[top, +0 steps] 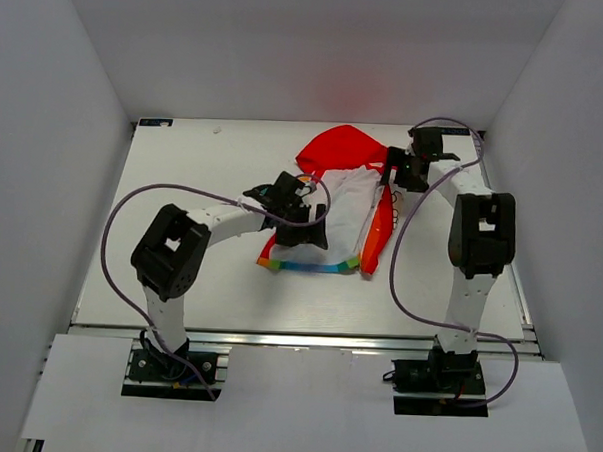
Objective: Zip up the jacket
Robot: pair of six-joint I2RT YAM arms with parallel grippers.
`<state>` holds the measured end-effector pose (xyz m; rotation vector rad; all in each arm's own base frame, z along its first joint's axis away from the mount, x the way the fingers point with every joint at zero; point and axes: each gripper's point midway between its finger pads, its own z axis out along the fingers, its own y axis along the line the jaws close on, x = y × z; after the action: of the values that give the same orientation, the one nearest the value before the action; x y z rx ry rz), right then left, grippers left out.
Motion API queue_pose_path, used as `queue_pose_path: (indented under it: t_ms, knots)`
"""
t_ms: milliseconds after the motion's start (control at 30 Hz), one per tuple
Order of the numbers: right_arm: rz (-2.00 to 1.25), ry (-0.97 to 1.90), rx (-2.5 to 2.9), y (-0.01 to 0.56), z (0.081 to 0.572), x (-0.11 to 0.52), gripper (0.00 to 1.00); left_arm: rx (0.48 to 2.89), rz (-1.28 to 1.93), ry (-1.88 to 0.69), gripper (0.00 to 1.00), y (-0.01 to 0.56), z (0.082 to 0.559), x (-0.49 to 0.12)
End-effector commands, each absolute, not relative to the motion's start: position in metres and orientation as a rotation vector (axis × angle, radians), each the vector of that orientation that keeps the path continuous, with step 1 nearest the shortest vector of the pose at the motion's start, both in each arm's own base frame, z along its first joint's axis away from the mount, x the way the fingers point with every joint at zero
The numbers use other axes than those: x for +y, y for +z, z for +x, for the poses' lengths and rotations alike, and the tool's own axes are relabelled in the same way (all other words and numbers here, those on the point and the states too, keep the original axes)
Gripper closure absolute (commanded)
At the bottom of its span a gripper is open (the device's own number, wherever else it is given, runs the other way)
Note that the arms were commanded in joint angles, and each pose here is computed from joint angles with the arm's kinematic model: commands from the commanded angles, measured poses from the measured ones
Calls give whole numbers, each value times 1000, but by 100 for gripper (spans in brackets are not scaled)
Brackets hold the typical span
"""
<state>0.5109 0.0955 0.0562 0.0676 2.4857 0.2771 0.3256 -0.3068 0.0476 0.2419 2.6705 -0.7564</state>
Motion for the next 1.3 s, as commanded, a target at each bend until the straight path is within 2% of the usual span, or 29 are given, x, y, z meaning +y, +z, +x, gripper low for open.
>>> queue_pose_path:
  t_ms: [0, 133, 233, 433, 567, 767, 800, 833, 1067, 1133, 1167, 1200, 1267]
  knots:
    - [-112, 334, 2430, 118, 477, 114, 11, 2561, 210, -776, 2, 115, 320, -300]
    - [-154, 180, 2362, 141, 405, 114, 11, 2461, 96, -669, 2, 166, 322, -274]
    - [-163, 232, 2416, 142, 352, 140, 10, 2469, -50, -560, 2, 173, 315, -245]
    - [-223, 209, 2530, 106, 278, 171, 11, 2608, -296, -380, 2, 122, 292, -184]
    - [-151, 150, 2574, 86, 257, 172, 12, 2655, -387, -283, 2, 90, 282, -168]
    - [-102, 137, 2590, 62, 261, 174, 25, 2684, -446, -206, 7, 63, 287, -165]
    - [-77, 130, 2593, 60, 262, 174, 35, 2703, -445, -201, 9, 56, 287, -167]
    - [-55, 105, 2596, 56, 264, 172, 39, 2719, -446, -205, 13, 52, 286, -168]
    - [12, -23, 2642, 37, 256, 154, 43, 2785, -384, -234, 20, 25, 269, -183]
    - [42, -28, 2640, 36, 255, 152, 48, 2792, -374, -202, 20, 20, 263, -185]
    - [48, -29, 2646, 33, 251, 149, 54, 2799, -383, -172, 22, 15, 262, -182]
    - [59, -7, 2627, 36, 252, 150, 72, 2802, -386, -163, 23, 12, 262, -181]
    - [60, 14, 2625, 35, 248, 150, 83, 2802, -387, -152, 28, 6, 266, -182]
